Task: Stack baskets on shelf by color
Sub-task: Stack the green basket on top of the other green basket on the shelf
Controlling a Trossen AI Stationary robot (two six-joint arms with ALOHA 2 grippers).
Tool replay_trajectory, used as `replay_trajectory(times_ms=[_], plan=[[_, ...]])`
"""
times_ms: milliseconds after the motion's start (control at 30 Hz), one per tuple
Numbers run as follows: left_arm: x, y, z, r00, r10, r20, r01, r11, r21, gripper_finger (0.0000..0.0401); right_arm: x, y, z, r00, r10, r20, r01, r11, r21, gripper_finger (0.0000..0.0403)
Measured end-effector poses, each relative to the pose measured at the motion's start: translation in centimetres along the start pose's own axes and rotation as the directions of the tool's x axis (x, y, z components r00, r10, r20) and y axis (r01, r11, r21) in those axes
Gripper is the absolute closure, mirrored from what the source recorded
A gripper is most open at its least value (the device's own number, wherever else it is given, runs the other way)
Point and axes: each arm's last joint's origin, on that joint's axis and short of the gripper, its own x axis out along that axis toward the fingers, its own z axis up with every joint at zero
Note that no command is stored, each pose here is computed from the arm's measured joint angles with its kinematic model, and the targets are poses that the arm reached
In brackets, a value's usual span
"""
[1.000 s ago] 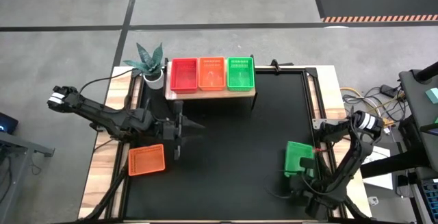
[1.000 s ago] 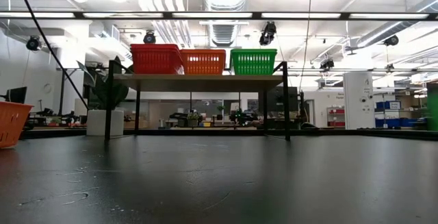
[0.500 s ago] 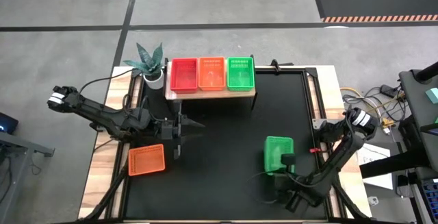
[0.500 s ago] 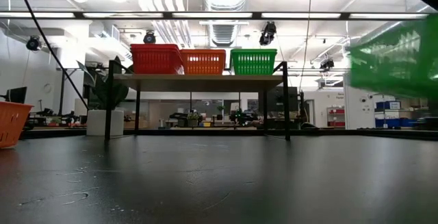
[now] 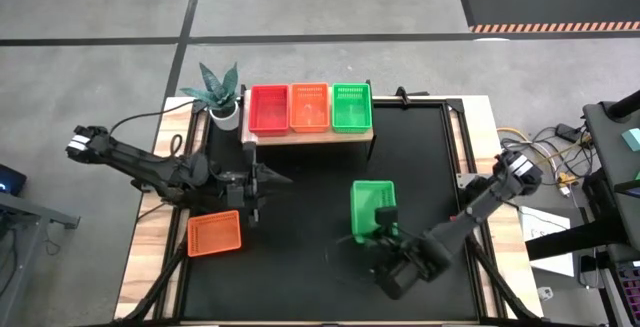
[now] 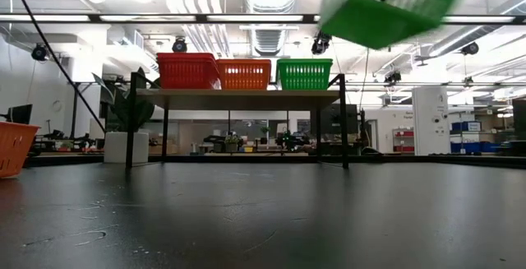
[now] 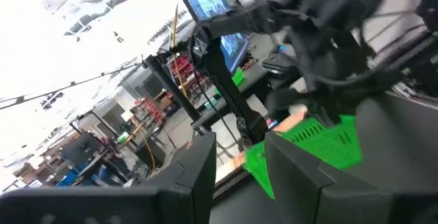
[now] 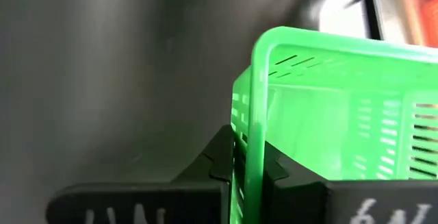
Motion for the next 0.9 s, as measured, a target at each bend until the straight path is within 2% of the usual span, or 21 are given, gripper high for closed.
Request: replay_trajectory(times_ms=[133,300,500,667,833,900], plan=[[-1.7,0.1,-0.5,1.000,-0.005,-0.006,0.005,1.000,-0.002,0.0292,-0.4,-2.3,2.4,0.999,-0.006,0.040,0.006,1.000,-0.004,0.0394],[-3.4,-0.3,-1.7,1.000,0.002,0.002,-0.002,1.000,-0.031,0.0292,-1.4,-5.9,5.1,0.998,-0.005,0.064,0.002,0.999,0.044,0.0394],[-4.7,-0.1,-2.0,0.998,0.037,0.042,-0.036,0.999,-0.037,0.0292,-1.7,-12.2,7.5,0.989,0.134,0.068,-0.143,0.979,0.147,0.0394],[-5.6,0.6,-1.5,0.995,0.075,0.070,-0.073,0.997,-0.034,0.0292,-1.7,-17.8,8.1,0.986,0.161,0.043,-0.166,0.970,0.176,0.0394],[-6.6,1.4,-1.2,0.986,0.153,0.066,-0.152,0.988,-0.024,0.0292,-1.1,-23.1,7.5,0.994,0.105,-0.022,-0.099,0.976,0.193,0.0394],[-6.9,1.6,-1.2,0.982,0.175,0.064,-0.174,0.984,-0.030,0.0292,-0.6,-25.1,6.9,0.992,0.115,-0.045,-0.104,0.974,0.201,0.0394]])
